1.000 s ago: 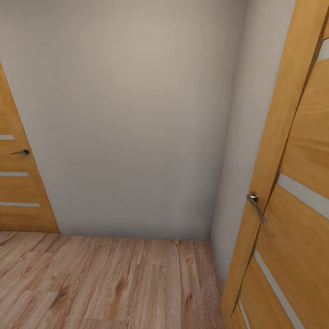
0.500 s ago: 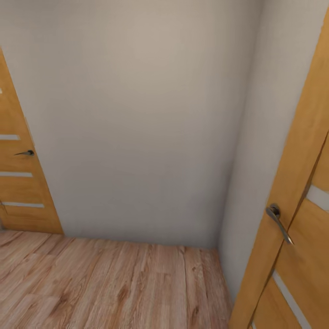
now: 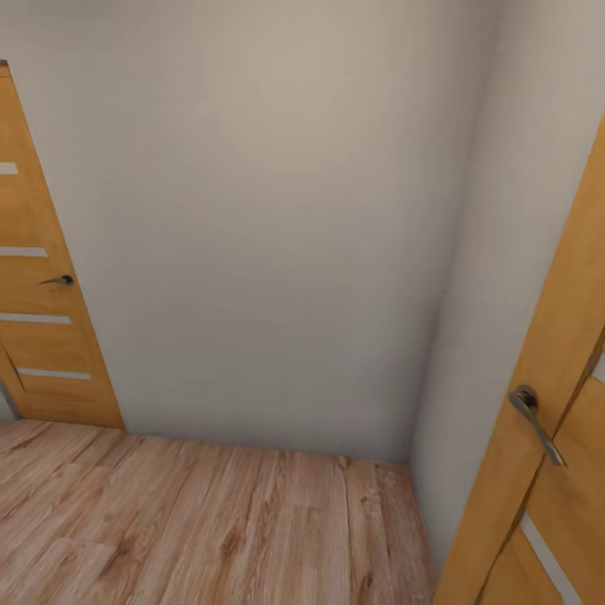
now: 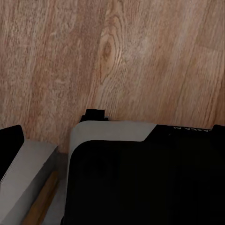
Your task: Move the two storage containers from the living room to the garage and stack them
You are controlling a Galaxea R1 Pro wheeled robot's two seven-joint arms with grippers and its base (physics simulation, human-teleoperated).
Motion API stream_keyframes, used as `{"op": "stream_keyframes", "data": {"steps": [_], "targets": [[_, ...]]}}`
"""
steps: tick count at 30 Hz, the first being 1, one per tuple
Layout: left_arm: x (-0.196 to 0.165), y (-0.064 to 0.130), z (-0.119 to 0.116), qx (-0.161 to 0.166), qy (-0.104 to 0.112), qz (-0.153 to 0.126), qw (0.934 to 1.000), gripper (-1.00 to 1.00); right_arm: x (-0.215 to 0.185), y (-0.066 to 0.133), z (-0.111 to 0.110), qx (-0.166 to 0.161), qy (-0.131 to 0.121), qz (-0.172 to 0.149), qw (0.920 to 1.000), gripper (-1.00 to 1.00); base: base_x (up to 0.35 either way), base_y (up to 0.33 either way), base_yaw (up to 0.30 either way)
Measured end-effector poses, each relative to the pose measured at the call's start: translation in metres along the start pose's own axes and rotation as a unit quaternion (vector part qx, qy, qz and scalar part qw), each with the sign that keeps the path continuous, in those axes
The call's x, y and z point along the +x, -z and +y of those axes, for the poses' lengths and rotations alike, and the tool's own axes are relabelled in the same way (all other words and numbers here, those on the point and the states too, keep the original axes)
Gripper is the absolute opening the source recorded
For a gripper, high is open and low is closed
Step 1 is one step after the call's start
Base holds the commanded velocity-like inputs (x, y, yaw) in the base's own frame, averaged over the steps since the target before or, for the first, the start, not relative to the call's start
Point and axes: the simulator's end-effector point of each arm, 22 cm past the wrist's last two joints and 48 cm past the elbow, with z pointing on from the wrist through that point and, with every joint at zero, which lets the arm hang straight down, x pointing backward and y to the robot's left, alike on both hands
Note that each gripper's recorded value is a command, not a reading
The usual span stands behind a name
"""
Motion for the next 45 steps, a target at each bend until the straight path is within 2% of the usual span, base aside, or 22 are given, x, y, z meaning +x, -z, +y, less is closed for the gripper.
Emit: {"op": "stream_keyframes", "data": {"steps": [16, 32, 38, 45], "targets": [[-0.0001, 0.0000, 0.0012, -0.001, 0.000, 0.000, 1.0000, 1.00, -0.0002, 0.0000, 0.0000, 0.000, 0.001, 0.000, 1.0000, 1.00, 0.308, 0.000, 0.029], [-0.0002, -0.0002, 0.0012, -0.001, 0.001, 0.000, 1.0000, 1.00, -0.0004, -0.0002, 0.0002, 0.000, 0.003, 0.000, 1.0000, 1.00, 0.029, 0.000, 0.257], [-0.0002, -0.0001, 0.0012, -0.001, 0.000, 0.000, 1.0000, 1.00, -0.0003, -0.0001, 0.0000, 0.000, 0.002, 0.000, 1.0000, 1.00, 0.051, 0.000, 0.064], [-0.0001, 0.0000, 0.0010, -0.001, 0.000, 0.000, 1.0000, 1.00, -0.0003, 0.0000, 0.0001, 0.000, 0.002, -0.001, 1.0000, 1.00, 0.269, 0.000, 0.006]]}}
